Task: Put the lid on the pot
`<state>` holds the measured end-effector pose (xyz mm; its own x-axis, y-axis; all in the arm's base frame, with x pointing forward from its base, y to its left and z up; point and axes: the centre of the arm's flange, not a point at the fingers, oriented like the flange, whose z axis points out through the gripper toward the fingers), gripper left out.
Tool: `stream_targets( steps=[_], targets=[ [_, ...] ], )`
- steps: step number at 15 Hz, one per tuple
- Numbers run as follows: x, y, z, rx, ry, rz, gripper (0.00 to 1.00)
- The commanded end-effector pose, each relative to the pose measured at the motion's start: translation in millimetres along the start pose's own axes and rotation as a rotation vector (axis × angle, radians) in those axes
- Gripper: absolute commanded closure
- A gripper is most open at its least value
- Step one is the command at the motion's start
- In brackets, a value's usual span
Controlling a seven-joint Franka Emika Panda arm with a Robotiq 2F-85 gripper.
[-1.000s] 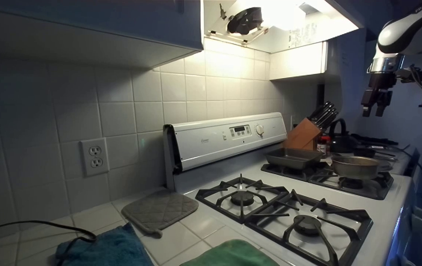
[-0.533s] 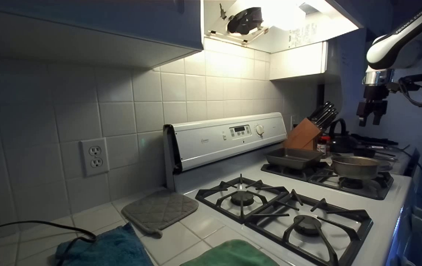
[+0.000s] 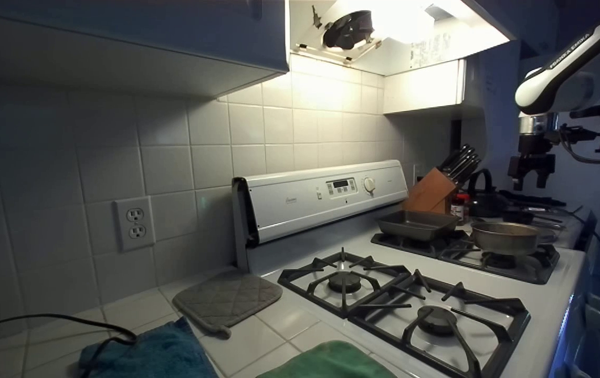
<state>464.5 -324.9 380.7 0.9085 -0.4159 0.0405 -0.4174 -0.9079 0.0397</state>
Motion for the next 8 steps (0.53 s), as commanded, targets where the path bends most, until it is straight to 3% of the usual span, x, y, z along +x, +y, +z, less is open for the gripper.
stream_targets(
  steps=[1,8],
  targets=[
    [0.6,-4.3,-4.0,0.001,0.007,0.095,0.0],
    [9.0,9.0,22.7,0.043,-0.047,0.383,0.0]
  ],
)
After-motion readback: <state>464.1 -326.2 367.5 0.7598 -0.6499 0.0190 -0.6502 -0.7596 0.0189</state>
